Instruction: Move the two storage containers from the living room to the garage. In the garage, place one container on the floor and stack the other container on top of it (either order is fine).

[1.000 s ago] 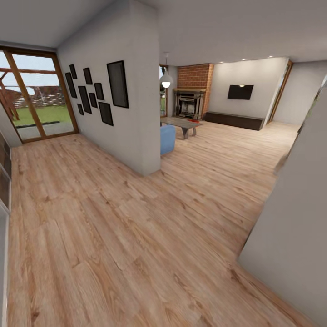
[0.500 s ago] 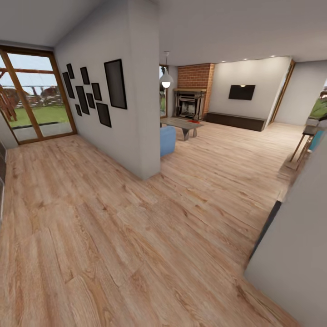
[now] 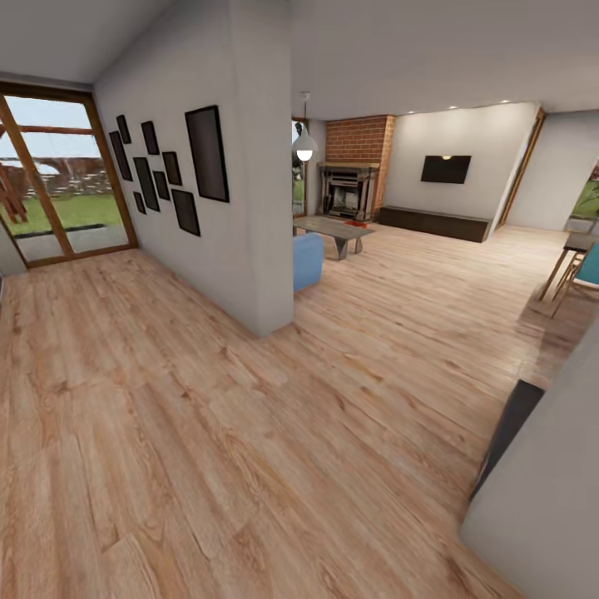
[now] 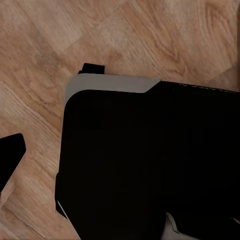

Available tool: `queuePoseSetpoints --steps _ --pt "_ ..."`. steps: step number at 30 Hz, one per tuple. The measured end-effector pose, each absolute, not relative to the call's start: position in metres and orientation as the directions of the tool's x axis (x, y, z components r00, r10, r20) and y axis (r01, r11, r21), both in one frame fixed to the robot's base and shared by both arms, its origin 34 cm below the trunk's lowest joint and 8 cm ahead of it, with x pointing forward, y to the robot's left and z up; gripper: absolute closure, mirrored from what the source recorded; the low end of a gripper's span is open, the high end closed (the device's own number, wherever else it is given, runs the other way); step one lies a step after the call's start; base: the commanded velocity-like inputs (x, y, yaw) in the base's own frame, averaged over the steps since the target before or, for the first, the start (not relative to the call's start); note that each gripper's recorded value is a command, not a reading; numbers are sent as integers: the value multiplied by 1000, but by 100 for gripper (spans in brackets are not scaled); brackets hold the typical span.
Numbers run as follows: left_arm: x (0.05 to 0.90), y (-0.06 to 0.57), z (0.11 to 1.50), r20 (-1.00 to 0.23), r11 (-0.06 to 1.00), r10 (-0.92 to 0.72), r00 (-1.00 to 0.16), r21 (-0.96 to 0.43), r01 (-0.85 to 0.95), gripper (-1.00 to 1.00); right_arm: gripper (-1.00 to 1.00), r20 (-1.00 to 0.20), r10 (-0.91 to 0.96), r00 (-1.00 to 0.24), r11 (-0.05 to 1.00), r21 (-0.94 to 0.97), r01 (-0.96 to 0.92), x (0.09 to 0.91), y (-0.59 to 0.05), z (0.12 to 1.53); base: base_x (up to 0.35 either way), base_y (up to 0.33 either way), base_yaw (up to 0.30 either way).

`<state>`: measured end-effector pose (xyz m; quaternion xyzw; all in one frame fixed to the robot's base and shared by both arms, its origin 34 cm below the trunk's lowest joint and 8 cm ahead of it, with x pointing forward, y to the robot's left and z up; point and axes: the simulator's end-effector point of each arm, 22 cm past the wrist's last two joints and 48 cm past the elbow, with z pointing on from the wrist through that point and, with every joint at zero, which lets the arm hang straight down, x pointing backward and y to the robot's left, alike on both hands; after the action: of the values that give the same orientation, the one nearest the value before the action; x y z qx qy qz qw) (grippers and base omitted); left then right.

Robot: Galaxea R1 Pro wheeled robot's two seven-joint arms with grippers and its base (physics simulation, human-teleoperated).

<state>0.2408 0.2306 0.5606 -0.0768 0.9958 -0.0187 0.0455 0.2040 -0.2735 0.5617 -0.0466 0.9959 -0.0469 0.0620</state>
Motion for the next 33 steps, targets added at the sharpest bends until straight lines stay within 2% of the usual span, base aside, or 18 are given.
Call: queuePoseSetpoints --steps 18,33 --pt "241 231 561 -88 988 -154 -984 -44 -151 -100 -100 -120 -98 -988 991 -98 -87 204 -272 562 322 0 -8" --pt "241 231 561 -89 988 -154 -984 -43 -151 -100 -100 -120 -98 -988 991 -98 -87 204 -272 562 322 0 -222"
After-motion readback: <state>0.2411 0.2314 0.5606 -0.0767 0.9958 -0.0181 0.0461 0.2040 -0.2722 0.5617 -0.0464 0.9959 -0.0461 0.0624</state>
